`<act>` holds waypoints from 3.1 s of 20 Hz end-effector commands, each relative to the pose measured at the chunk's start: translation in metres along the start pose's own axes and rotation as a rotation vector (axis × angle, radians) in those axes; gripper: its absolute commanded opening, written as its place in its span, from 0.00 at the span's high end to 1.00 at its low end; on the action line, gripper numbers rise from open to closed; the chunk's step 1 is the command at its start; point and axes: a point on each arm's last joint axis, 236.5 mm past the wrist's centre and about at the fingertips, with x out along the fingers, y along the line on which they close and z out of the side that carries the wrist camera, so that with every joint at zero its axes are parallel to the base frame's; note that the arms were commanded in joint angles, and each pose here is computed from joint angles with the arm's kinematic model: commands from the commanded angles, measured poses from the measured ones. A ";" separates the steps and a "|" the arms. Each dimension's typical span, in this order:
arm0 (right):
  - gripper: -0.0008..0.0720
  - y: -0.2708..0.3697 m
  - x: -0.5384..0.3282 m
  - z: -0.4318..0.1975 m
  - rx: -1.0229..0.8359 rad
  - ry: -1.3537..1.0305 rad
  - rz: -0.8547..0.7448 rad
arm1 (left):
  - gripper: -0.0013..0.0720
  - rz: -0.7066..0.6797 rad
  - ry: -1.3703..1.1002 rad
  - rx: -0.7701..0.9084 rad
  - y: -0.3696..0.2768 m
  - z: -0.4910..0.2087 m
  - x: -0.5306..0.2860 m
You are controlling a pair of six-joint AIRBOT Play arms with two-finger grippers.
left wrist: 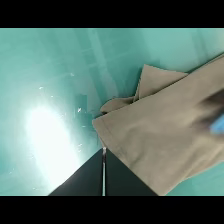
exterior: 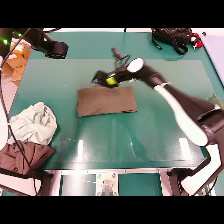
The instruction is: Fold the shirts.
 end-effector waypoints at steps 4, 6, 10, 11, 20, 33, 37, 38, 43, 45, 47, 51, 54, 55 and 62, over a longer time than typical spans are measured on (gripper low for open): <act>0.24 -0.174 -0.131 0.004 0.193 0.102 -0.246 | 0.95 0.004 0.001 -0.001 0.001 0.000 0.000; 0.24 -0.205 -0.127 -0.021 0.272 0.142 -0.241 | 0.95 0.004 0.000 -0.001 0.001 0.000 0.000; 0.24 -0.208 -0.072 -0.061 0.315 0.189 -0.146 | 0.95 0.004 0.000 -0.001 0.001 0.000 0.000; 0.24 -0.201 -0.056 -0.068 0.319 0.207 -0.113 | 0.95 0.003 0.000 -0.001 0.001 0.000 0.000; 0.97 -0.104 -0.046 -0.015 0.203 0.109 0.125 | 0.95 0.000 0.022 -0.001 0.000 -0.005 0.000; 0.97 -0.224 -0.481 0.048 0.460 -0.702 -0.122 | 0.95 -0.013 0.102 -0.012 0.000 -0.027 0.018; 0.97 -0.274 -0.559 -0.018 0.618 -0.795 -0.188 | 0.95 -0.024 0.090 -0.013 -0.002 -0.024 0.019; 0.97 -0.282 -0.568 -0.035 0.662 -0.796 -0.201 | 0.95 -0.030 0.090 -0.014 -0.004 -0.024 0.019; 0.97 -0.309 -0.598 -0.117 0.890 -0.770 -0.390 | 0.95 -0.039 0.087 -0.015 -0.006 -0.023 0.019; 0.97 -0.312 -0.597 -0.142 0.962 -0.744 -0.444 | 0.95 -0.041 0.088 -0.015 -0.007 -0.023 0.019; 0.97 -0.317 -0.581 -0.169 1.025 -0.670 -0.491 | 0.95 -0.047 0.087 -0.015 -0.008 -0.023 0.019; 0.97 -0.347 -0.544 -0.252 1.229 -0.448 -0.641 | 0.95 -0.058 0.086 -0.016 -0.011 -0.023 0.018; 0.53 -0.370 -0.531 -0.319 1.378 -0.292 -0.808 | 0.95 -0.062 0.085 -0.016 -0.012 -0.022 0.018; 0.34 -0.373 -0.531 -0.332 1.424 -0.277 -0.848 | 0.95 -0.062 0.082 -0.016 -0.012 -0.022 0.019; 0.97 -0.345 -0.510 -0.114 0.844 -0.611 -0.594 | 0.95 -0.100 -0.036 -0.032 -0.022 0.004 0.009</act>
